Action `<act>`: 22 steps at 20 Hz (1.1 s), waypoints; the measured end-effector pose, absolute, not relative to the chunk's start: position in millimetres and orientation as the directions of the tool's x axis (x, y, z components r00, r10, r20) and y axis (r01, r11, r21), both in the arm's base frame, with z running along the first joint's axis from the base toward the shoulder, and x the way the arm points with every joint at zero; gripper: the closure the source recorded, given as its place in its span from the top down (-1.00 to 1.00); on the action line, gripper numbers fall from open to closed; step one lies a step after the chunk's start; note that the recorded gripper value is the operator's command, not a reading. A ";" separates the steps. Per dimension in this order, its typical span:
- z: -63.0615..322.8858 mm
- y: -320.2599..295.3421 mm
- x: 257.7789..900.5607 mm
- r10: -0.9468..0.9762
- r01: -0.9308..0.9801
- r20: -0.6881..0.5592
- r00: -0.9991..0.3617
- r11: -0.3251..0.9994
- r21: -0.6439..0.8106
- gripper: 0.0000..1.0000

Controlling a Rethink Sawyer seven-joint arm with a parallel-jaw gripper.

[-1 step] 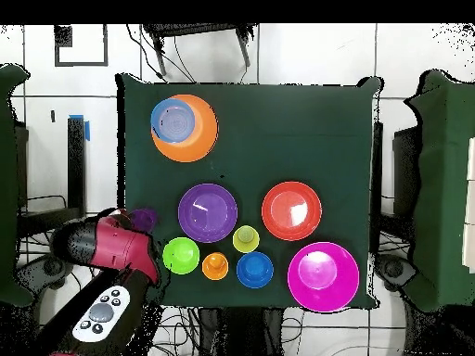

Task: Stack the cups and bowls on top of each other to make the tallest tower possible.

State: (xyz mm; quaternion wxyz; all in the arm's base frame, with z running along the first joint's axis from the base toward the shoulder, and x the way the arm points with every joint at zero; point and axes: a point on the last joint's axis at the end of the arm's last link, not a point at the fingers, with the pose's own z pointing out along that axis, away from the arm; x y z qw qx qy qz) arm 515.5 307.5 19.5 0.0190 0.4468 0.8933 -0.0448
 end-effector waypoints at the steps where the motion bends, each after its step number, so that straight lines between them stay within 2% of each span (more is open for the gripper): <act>1: 19.2 308.3 515.4 0.797 0.800 -0.072 -0.600 0.597 -0.062 1.00; 22: 18.9 307.8 515.4 0.801 0.804 -0.070 -0.595 0.592 -0.062 1.00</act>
